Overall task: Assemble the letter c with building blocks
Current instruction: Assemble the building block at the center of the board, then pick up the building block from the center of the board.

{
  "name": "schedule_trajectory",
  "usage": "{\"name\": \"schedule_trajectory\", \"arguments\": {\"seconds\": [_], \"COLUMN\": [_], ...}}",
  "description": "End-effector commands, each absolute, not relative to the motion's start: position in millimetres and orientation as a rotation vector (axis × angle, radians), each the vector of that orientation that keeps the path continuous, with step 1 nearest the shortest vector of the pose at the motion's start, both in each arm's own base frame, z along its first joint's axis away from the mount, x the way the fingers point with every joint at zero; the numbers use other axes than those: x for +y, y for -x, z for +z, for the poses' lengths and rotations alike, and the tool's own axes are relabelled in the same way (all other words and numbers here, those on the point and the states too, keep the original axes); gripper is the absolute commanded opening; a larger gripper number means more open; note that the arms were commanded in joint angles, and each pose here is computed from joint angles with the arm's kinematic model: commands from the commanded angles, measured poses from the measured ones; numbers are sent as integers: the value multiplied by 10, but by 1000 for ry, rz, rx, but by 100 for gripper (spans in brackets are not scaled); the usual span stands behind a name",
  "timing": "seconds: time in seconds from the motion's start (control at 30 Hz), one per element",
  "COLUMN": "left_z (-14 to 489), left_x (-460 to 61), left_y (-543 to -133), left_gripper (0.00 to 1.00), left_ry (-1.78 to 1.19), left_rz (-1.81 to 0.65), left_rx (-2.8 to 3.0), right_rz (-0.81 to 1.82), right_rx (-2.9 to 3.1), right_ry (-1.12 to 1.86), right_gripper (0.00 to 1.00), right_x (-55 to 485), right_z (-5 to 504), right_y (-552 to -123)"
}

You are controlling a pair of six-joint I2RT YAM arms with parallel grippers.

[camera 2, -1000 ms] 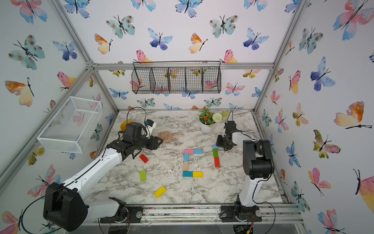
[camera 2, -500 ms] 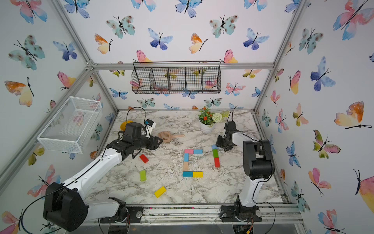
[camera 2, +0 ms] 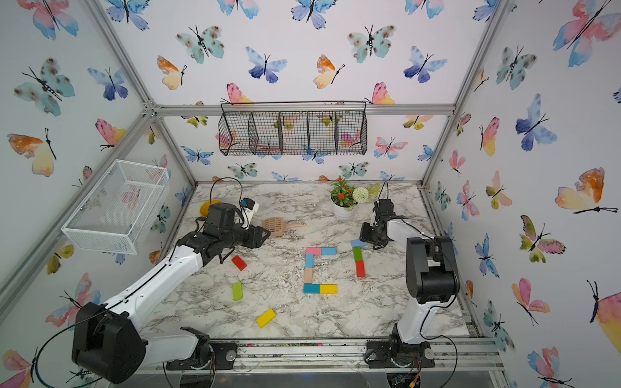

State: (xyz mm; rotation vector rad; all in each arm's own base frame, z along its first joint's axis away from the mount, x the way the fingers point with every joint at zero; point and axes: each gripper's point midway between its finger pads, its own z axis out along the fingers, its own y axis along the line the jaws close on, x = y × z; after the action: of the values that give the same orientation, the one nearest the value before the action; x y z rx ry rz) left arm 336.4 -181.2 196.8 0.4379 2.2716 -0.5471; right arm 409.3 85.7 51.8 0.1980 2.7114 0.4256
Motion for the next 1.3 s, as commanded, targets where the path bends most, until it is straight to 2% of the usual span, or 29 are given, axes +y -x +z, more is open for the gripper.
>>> {"name": "schedule_trajectory", "arguments": {"seconds": [0.0, 0.07, 0.27, 0.33, 0.7, 0.87, 1.03, 1.2, 1.27], "left_z": [2081, 2067, 2067, 2035, 1677, 1494, 1240, 1110, 991], "left_x": [-1829, -1826, -1823, -1803, -1480, -1207, -972, -808, -679], "left_y": [-3409, -3409, -3426, -3405, -3023, -2858, -2701, -2614, -2614], "left_gripper": [60, 59, 59, 60, 58, 62, 65, 73, 72], "left_ry": [-436, -435, -380, -330, -99, 43, 197, 284, 348], "left_rz": [-567, -564, -583, -590, -488, -344, -270, -186, -161], "left_rx": [2252, 2256, 2288, 2341, 2580, 2643, 2739, 2753, 2762], "right_rz": [429, 453, 558, 564, 631, 682, 719, 755, 760], "right_rx": [2696, 2692, 2639, 2637, 2686, 2699, 2682, 2659, 2653], "right_ry": [-190, -181, -131, -101, 134, 223, 243, 242, 258], "right_gripper": [36, 33, 16, 16, 21, 24, 32, 33, 34], "right_x": [839, 870, 1009, 1067, 1621, 1872, 1981, 2017, 2033], "right_z": [644, 648, 837, 910, 952, 884, 930, 1003, 1010], "right_y": [-4149, -4149, -4082, -4032, -3514, -3334, -3280, -3250, -3234]}}
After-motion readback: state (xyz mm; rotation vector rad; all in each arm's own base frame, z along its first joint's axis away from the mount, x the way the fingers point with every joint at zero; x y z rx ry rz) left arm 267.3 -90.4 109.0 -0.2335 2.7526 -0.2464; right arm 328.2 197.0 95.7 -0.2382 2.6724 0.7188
